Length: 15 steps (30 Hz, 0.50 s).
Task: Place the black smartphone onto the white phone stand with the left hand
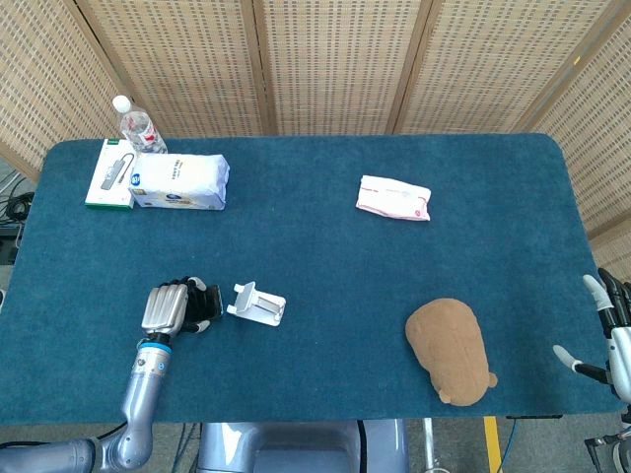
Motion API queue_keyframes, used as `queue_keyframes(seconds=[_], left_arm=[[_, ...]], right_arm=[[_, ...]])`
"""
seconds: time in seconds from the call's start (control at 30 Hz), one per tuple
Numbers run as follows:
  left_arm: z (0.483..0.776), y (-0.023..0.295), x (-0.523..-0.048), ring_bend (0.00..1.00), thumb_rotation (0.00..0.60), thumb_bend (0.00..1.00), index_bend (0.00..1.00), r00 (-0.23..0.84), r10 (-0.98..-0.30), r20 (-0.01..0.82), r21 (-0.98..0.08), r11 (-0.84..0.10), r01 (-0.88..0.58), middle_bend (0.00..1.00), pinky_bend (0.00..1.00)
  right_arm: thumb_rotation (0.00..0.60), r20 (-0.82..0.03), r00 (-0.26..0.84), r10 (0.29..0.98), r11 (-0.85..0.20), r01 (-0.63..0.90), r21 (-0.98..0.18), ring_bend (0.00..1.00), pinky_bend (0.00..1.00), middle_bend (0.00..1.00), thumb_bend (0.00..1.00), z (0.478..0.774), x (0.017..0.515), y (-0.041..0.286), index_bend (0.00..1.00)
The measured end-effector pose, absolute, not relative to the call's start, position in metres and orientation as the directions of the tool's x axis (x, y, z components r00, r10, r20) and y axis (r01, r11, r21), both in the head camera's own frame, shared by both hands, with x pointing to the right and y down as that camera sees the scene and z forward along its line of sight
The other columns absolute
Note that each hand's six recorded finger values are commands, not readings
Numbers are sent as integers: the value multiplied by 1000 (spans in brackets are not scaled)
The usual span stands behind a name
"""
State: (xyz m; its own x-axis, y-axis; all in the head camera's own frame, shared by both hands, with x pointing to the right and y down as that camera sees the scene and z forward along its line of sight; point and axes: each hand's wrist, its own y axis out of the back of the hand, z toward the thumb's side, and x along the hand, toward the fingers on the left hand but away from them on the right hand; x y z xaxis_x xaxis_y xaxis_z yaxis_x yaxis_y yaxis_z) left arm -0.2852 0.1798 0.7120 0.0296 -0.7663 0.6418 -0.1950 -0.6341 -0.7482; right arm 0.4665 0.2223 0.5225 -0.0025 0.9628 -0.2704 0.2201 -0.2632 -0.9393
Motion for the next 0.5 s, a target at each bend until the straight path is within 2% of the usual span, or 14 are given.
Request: queue_keyframes(seconds=[0.33, 0.5], left_arm=[[694, 162, -295, 463, 600, 246, 381, 48, -803, 594, -751, -575, -323, 414, 337], [682, 153, -297, 463, 600, 235, 381, 96, -825, 557, -743, -547, -385, 414, 337]], right_arm=[[600, -274, -4, 962, -266, 216, -939, 0, 0, 0, 105, 524, 466, 222, 0], [600, -277, -4, 961, -270, 210, -940, 0, 0, 0, 105, 525, 465, 222, 0]])
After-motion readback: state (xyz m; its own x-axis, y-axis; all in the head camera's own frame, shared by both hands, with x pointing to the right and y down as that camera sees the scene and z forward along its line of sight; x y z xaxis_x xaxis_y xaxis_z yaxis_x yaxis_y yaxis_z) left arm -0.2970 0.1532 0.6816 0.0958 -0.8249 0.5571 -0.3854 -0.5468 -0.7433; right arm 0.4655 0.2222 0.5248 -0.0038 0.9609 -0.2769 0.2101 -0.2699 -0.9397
